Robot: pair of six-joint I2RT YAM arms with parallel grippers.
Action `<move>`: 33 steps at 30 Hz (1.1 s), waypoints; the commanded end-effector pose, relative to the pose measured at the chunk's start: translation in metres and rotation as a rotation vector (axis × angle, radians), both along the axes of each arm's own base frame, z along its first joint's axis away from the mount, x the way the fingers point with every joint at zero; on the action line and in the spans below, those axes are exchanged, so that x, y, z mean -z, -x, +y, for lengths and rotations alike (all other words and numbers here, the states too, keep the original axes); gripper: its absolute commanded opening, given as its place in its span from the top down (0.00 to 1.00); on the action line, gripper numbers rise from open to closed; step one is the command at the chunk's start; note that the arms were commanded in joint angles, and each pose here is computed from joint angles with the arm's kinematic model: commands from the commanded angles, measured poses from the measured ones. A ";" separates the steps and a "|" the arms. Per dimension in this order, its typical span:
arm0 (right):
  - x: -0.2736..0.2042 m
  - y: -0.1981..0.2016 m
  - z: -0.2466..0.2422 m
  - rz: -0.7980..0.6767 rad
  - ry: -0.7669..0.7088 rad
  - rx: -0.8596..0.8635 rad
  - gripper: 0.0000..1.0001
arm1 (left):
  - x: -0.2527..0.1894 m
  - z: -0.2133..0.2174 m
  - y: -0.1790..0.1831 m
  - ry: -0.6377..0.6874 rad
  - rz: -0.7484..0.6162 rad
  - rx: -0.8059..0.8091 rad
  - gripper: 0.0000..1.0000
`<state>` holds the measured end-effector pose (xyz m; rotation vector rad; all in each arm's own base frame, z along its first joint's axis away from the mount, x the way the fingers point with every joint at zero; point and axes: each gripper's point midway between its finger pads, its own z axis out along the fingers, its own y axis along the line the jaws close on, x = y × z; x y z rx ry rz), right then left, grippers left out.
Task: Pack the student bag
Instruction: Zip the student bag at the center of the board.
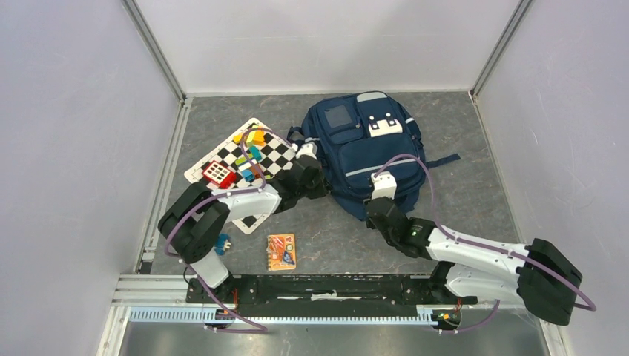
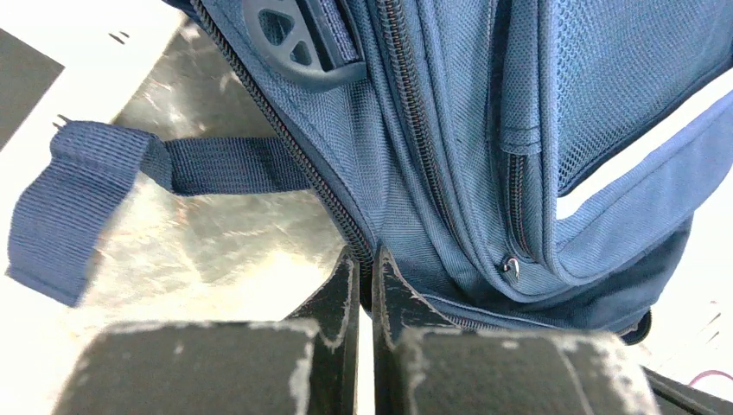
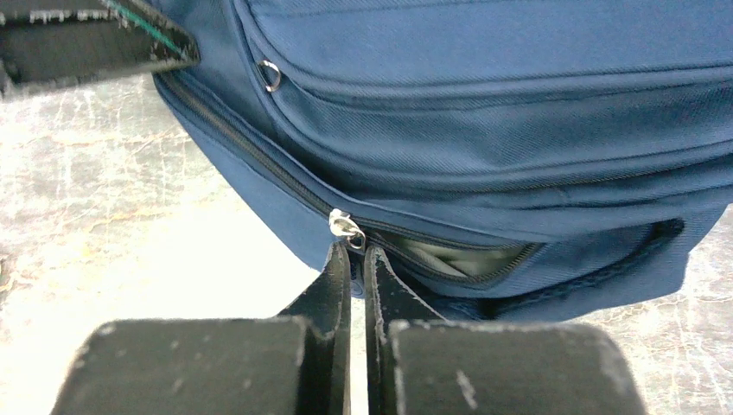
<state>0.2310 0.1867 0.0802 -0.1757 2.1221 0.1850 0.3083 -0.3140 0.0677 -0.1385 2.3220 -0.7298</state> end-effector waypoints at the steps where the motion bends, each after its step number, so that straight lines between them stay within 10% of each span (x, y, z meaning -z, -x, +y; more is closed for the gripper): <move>1: 0.031 0.020 -0.029 0.080 0.138 -0.028 1.00 | -0.026 0.031 -0.043 -0.138 -0.164 0.042 0.98; 10: 0.055 0.032 -0.008 0.183 0.112 -0.125 1.00 | -0.052 0.043 -0.083 -0.296 -0.272 0.072 0.97; 15: 0.045 0.027 0.012 0.157 0.032 -0.162 1.00 | -0.046 0.044 -0.063 -0.212 -0.171 0.015 0.56; 33: 0.036 0.021 0.030 0.147 -0.006 -0.188 1.00 | -0.021 -0.032 0.033 0.034 -0.049 0.049 0.19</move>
